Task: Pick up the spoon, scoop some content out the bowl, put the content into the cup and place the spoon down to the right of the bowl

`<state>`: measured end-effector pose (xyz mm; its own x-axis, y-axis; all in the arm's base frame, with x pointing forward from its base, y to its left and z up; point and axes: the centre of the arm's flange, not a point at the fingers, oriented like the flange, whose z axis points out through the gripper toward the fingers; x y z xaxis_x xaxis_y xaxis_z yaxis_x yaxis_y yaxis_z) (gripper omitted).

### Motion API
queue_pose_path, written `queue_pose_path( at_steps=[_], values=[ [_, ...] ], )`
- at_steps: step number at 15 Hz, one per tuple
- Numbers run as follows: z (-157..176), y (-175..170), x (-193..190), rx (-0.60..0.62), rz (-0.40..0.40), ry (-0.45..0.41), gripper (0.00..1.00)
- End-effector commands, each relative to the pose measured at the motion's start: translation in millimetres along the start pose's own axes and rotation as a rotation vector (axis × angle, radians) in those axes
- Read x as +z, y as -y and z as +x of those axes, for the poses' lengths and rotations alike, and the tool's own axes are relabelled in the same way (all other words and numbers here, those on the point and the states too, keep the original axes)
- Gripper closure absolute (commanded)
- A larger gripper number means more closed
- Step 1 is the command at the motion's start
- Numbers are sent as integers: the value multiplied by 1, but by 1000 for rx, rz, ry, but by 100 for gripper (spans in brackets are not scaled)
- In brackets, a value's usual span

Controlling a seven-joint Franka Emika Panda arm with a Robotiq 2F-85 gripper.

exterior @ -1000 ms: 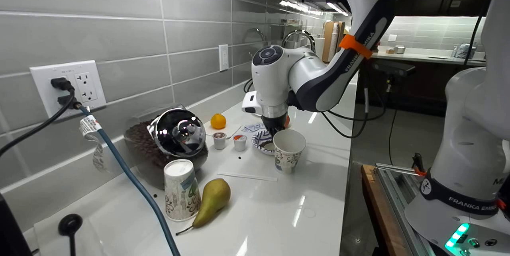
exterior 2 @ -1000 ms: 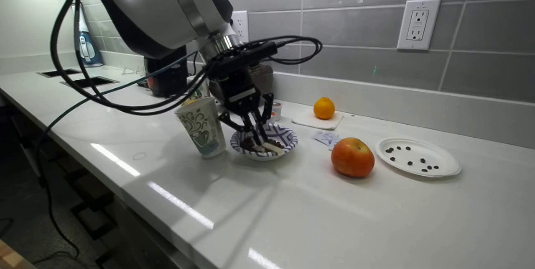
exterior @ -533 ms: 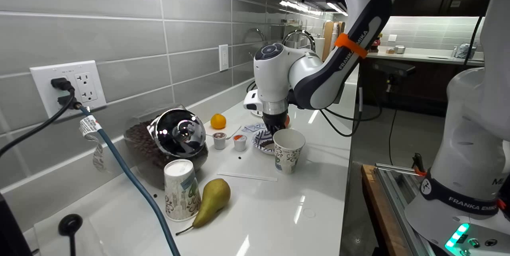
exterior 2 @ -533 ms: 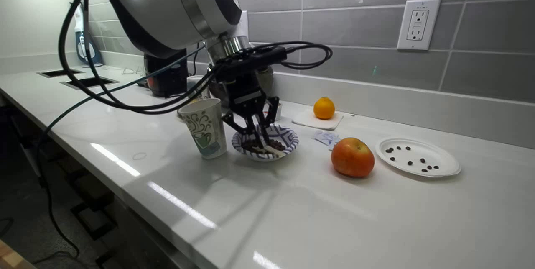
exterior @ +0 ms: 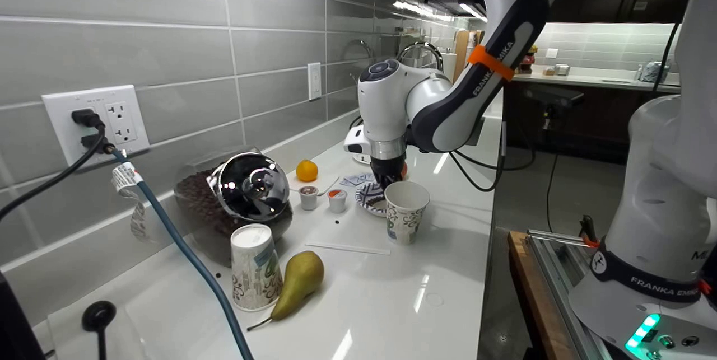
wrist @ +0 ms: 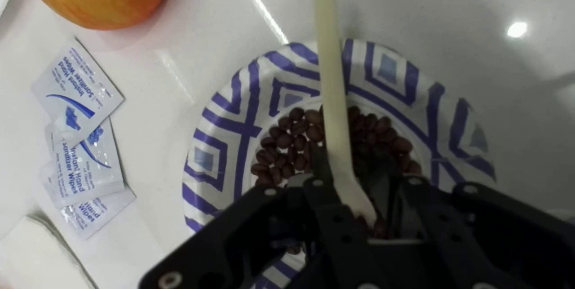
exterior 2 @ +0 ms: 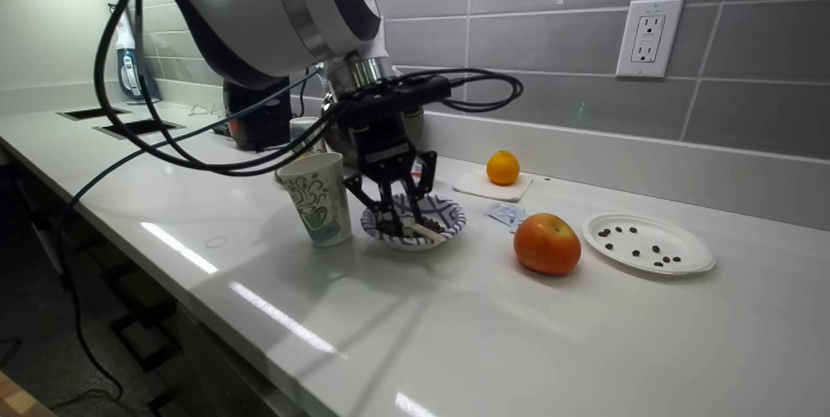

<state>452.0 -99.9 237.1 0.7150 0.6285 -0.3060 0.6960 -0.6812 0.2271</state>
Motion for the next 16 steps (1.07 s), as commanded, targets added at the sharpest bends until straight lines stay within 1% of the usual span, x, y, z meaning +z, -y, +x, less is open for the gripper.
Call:
queue_pose_path(
  at_steps=[1,2,3,4,5,6,10,12,13,16],
  values=[
    [-9,2,9,5,36,-9,43],
    [-10,3,10,7,38,-7,39],
    [-12,3,11,13,38,-7,39],
    [-14,3,11,16,37,-4,48],
    [-15,3,11,20,38,-5,60],
    [-17,2,11,24,34,-2,66],
    [-21,1,10,33,28,5,96],
    [-23,0,8,37,25,5,100],
    [-23,0,8,37,26,5,97],
    [-19,1,9,28,31,0,96]
  ],
)
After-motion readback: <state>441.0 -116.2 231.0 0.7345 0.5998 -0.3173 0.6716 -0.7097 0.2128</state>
